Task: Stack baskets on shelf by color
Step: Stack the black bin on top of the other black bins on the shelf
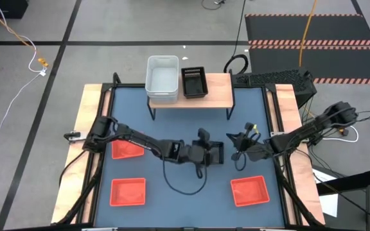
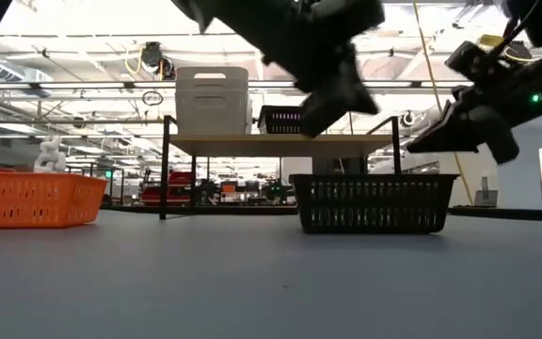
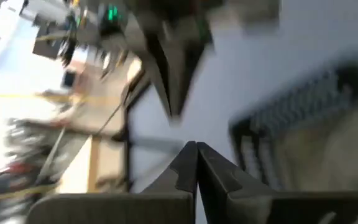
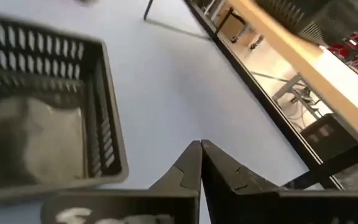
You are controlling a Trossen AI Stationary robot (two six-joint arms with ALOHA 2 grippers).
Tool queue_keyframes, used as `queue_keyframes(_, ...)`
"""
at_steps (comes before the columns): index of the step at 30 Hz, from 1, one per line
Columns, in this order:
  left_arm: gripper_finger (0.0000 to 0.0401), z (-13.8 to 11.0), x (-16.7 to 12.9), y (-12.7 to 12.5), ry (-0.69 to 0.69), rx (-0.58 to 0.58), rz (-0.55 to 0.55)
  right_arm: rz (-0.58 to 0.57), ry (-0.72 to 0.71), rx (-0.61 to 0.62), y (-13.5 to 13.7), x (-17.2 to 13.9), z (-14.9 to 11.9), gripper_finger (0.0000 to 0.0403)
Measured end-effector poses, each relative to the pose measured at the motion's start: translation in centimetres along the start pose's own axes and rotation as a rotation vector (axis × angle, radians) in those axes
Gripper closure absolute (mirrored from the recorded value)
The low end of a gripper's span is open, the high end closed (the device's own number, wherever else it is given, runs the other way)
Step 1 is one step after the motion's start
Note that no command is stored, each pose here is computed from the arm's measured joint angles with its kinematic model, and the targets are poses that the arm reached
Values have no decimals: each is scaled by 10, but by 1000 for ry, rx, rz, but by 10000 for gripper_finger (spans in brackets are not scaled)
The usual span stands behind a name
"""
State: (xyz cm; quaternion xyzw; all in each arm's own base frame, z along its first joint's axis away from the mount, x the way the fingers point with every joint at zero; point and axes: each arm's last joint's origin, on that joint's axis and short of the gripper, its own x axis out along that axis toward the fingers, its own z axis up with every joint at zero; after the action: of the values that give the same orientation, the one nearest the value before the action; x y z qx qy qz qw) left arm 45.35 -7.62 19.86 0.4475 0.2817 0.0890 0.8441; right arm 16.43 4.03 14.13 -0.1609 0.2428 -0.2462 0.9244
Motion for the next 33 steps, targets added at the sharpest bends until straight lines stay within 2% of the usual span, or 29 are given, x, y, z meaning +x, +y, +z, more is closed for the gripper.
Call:
queue_keyframes(2, 389, -2, -6, -7, 114, 97, 33, 10, -26, 36, -2, -4, 4, 403)
queue_keyframes(4, 388, -5, -15, -7, 201, 179, 18, 45, -52, 71, -5, -7, 8, 403)
queue_keyframes(8, 373, -11, -35, 7, 272, 197, -51, 131, -95, 102, -9, -13, 13, 403)
queue_keyframes(10, 362, -16, -45, 14, 290, 178, -122, 152, -112, 110, -10, -15, 15, 403)
queue_keyframes(12, 352, -19, -58, 27, 268, 109, -210, 173, -125, 119, -12, -16, 17, 403)
queue_keyframes(15, 342, -17, -75, 50, 142, -27, -352, 192, -139, 98, -13, -18, 18, 403)
queue_keyframes(18, 341, -19, -84, 60, 58, -60, -477, 189, -158, 33, -14, -19, 19, 403)
queue_keyframes(22, 340, -25, -90, 60, 54, 38, -567, 177, -202, -58, -16, -21, 23, 403)
queue_keyframes(26, 333, -31, -90, 52, 75, 193, -632, 147, -286, -171, -19, -24, 31, 403)
queue_keyframes(29, 315, -33, -87, 46, 35, 293, -637, 98, -375, -224, -23, -27, 41, 403)
queue_keyframes(33, 276, -32, -73, 33, -57, 379, -578, 47, -463, -225, -29, -31, 51, 403)
